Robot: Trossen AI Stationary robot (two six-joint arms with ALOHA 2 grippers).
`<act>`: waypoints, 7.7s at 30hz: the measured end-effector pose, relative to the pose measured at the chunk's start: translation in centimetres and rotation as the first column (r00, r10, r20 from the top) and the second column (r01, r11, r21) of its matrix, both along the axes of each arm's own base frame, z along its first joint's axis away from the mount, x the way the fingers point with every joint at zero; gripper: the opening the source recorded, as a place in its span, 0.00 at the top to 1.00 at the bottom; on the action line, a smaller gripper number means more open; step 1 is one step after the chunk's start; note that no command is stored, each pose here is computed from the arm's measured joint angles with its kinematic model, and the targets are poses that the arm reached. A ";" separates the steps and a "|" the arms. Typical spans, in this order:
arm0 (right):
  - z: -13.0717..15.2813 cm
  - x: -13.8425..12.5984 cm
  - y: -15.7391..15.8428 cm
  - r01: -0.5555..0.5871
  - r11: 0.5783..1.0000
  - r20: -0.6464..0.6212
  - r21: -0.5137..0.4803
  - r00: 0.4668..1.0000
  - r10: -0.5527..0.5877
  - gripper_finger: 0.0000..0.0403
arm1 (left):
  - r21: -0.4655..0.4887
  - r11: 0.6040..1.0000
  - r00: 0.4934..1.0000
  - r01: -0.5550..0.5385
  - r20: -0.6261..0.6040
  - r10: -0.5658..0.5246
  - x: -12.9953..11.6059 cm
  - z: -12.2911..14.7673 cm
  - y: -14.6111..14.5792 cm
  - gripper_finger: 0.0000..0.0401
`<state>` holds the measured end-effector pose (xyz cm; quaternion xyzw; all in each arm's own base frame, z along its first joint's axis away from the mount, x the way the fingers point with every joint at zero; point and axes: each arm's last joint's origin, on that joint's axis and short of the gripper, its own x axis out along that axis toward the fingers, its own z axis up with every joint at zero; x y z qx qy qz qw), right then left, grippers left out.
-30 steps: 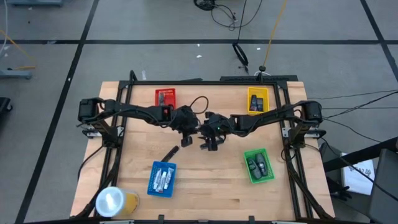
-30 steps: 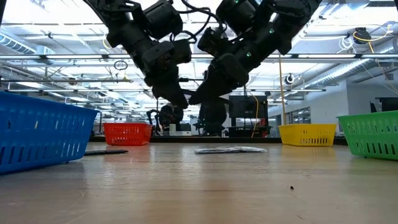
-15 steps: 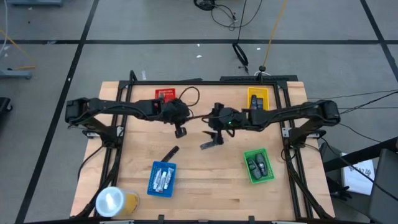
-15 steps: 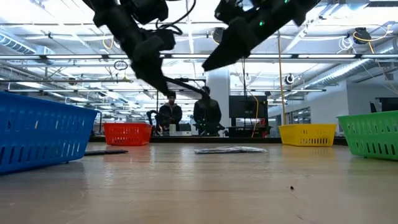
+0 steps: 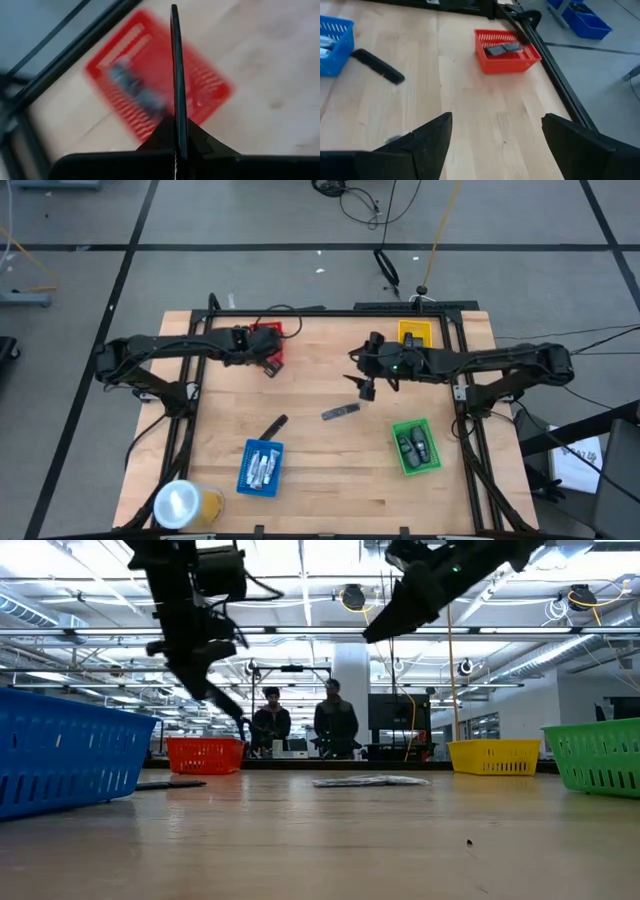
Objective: Pick & Place Travel size toiletries
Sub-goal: Put the top left black comb into the orange basket, then put the right black comb in plastic wrap into the orange basket
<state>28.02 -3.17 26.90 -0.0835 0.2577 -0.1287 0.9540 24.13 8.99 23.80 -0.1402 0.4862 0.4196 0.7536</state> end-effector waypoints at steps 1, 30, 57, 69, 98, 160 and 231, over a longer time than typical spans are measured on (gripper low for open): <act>-0.1 -0.2 0.0 0.001 1.000 0.010 -0.001 1.000 -0.001 0.26 | 0.002 0.999 0.999 -0.033 -0.016 0.033 -0.3 -0.1 0.1 1.00; 0.0 -0.5 0.0 -0.017 0.999 0.118 -0.047 0.993 0.023 0.26 | -0.089 0.979 0.968 -0.186 -0.190 0.166 0.3 -4.4 1.8 0.83; 0.0 -0.5 0.0 -0.013 0.999 0.122 -0.033 0.992 0.017 0.26 | -0.096 0.975 0.973 -0.202 -0.129 0.189 0.3 -3.5 4.0 0.39; -0.2 -0.5 0.1 -0.028 0.999 0.100 -0.025 0.995 0.030 0.26 | -0.066 0.989 0.989 -0.133 -0.080 0.127 1.8 -1.1 3.6 0.39; -13.4 6.2 3.9 -0.184 0.958 -0.468 0.219 0.842 0.268 0.26 | 0.319 0.818 0.726 0.479 0.380 -0.573 9.1 1.3 -8.4 0.39; -8.8 6.3 0.7 -0.146 0.985 -0.280 0.087 0.946 0.165 1.00 | 0.423 0.833 0.539 0.357 0.635 -0.553 -3.8 2.0 -8.8 0.39; -6.7 7.9 3.4 -0.190 0.952 -0.122 -0.241 0.979 0.165 1.00 | -0.315 0.721 0.762 0.617 0.467 -0.448 8.5 -3.0 -4.8 0.53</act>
